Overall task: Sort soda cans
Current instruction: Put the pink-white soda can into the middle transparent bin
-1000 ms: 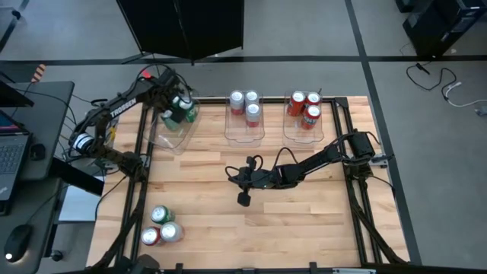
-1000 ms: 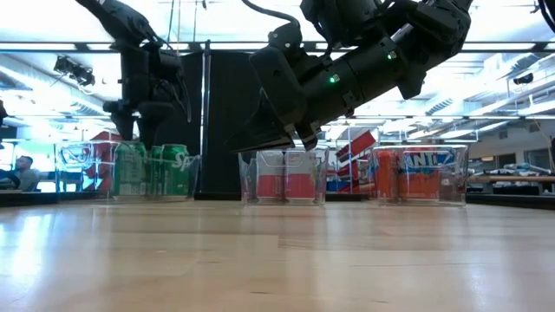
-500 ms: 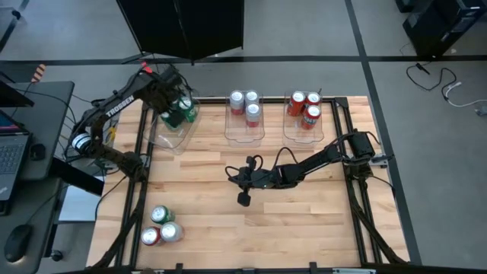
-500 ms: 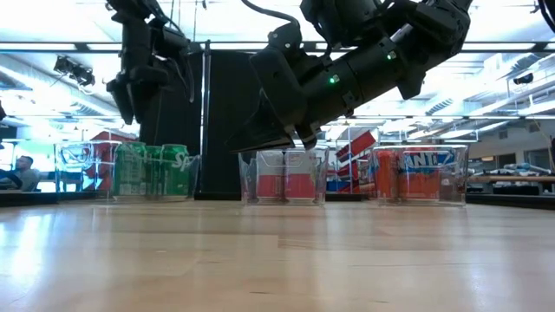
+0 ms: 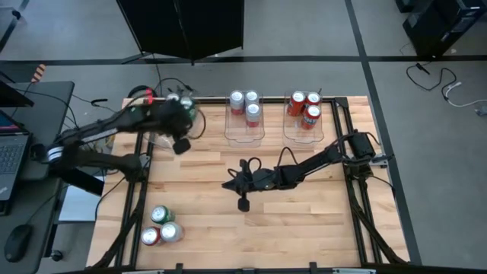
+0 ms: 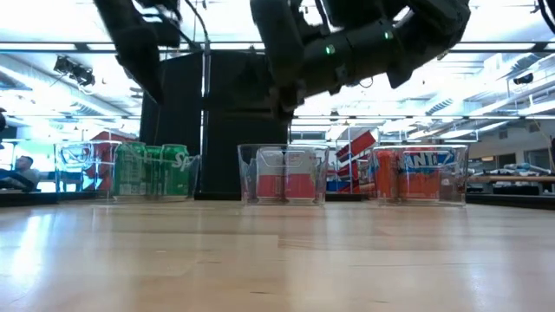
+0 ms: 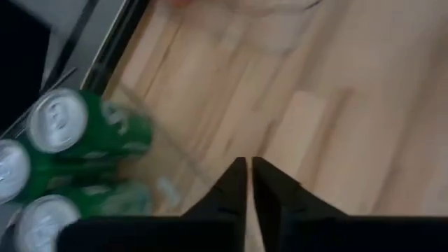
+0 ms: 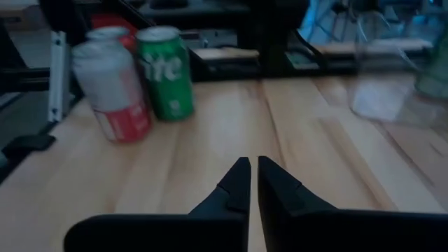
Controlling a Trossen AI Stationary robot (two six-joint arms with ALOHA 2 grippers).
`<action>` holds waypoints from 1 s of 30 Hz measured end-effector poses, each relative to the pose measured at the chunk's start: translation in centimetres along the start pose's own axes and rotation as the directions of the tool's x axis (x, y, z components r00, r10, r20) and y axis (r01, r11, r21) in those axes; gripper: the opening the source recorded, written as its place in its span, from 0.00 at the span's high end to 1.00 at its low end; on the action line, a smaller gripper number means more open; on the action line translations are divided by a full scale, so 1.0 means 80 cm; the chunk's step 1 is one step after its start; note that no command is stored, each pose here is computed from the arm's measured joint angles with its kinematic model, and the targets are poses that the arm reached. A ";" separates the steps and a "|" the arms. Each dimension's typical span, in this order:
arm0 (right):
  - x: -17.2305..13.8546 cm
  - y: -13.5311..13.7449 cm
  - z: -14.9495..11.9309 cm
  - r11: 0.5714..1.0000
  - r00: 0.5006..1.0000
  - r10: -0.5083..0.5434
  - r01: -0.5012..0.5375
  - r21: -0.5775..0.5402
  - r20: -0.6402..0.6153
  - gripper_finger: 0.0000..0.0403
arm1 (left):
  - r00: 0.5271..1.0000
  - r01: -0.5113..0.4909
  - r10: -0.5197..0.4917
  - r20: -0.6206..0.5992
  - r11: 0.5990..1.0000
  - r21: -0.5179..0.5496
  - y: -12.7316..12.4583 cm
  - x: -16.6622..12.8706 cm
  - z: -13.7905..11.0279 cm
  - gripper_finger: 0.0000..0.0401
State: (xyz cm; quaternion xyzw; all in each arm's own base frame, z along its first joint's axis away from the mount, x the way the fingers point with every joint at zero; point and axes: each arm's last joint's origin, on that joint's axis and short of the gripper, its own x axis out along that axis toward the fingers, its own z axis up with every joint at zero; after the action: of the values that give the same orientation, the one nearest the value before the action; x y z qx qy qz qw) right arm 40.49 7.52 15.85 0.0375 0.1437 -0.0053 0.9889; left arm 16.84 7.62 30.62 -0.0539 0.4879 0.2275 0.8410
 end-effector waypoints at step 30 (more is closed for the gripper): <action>0.002 0.079 0.078 0.984 0.974 0.174 -0.166 -0.066 0.145 0.75 | 0.740 0.355 -0.450 0.500 0.892 0.278 -0.084 -0.013 -0.111 0.99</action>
State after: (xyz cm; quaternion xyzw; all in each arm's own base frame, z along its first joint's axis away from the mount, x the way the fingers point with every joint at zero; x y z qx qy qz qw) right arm 42.57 13.36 22.20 0.0226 0.0650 0.0801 0.9944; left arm 12.23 -1.48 26.00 -0.0208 0.2180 0.0044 0.9757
